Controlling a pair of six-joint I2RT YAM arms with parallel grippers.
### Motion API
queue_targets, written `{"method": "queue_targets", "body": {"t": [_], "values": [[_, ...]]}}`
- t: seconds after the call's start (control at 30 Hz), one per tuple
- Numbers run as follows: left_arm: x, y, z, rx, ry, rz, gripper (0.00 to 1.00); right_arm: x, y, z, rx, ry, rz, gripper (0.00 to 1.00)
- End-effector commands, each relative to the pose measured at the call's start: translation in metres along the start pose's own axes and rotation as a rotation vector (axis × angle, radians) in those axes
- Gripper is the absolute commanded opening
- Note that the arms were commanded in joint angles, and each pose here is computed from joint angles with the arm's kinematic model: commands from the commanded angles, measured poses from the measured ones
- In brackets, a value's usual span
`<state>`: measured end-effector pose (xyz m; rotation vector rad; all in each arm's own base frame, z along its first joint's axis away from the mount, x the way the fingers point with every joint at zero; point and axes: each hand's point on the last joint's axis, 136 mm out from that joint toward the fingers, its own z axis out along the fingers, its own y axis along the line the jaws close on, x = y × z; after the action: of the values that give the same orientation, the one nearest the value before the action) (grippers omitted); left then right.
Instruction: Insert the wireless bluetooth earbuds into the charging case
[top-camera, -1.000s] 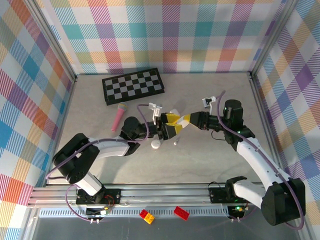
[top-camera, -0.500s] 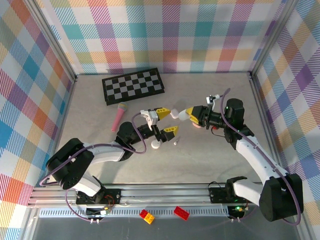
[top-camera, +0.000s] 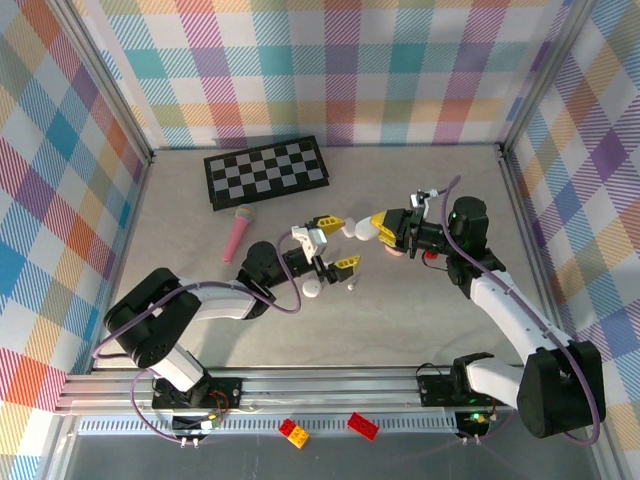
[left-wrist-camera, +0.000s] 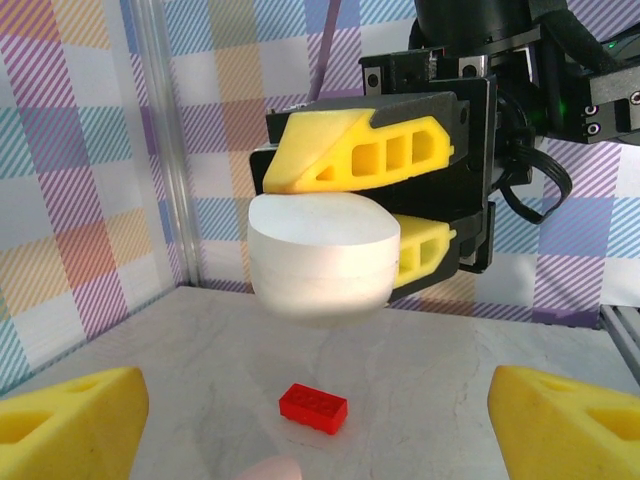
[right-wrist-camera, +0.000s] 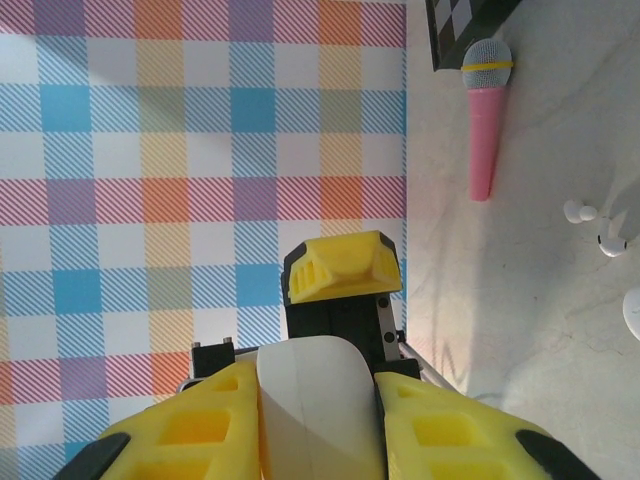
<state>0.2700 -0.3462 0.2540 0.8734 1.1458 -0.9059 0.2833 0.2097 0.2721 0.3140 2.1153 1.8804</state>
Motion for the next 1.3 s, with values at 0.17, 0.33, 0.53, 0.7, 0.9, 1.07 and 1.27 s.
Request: {"method": "queue_targets", "body": {"t": [0.17,0.33,0.53,0.7,0.9,1.07,1.27], "values": [[-0.02,0.003,0.015,0.02,-0.074,0.091,0.86,0.003,0.005,-0.001,-0.03,0.02,0.006,0.12],[-0.024,0.003,0.024,0.035,-0.088,0.083,0.82,0.001,0.003,-0.001,-0.033,0.001,0.024,0.12],[-0.021,0.003,0.035,0.027,-0.091,0.082,0.76,-0.006,-0.003,-0.002,-0.044,-0.051,0.073,0.12],[-0.019,0.003,0.042,0.027,-0.093,0.087,0.71,-0.008,-0.008,-0.003,-0.053,-0.073,0.108,0.12],[-0.017,0.004,0.046,0.029,-0.092,0.091,0.66,-0.008,-0.007,-0.003,-0.06,-0.075,0.116,0.12],[-0.014,0.003,0.048,0.033,-0.089,0.087,0.63,-0.008,-0.006,-0.003,-0.065,-0.077,0.118,0.12],[-0.017,0.002,0.049,0.037,-0.096,0.085,0.57,-0.008,-0.008,-0.003,-0.062,-0.079,0.122,0.12]]}}
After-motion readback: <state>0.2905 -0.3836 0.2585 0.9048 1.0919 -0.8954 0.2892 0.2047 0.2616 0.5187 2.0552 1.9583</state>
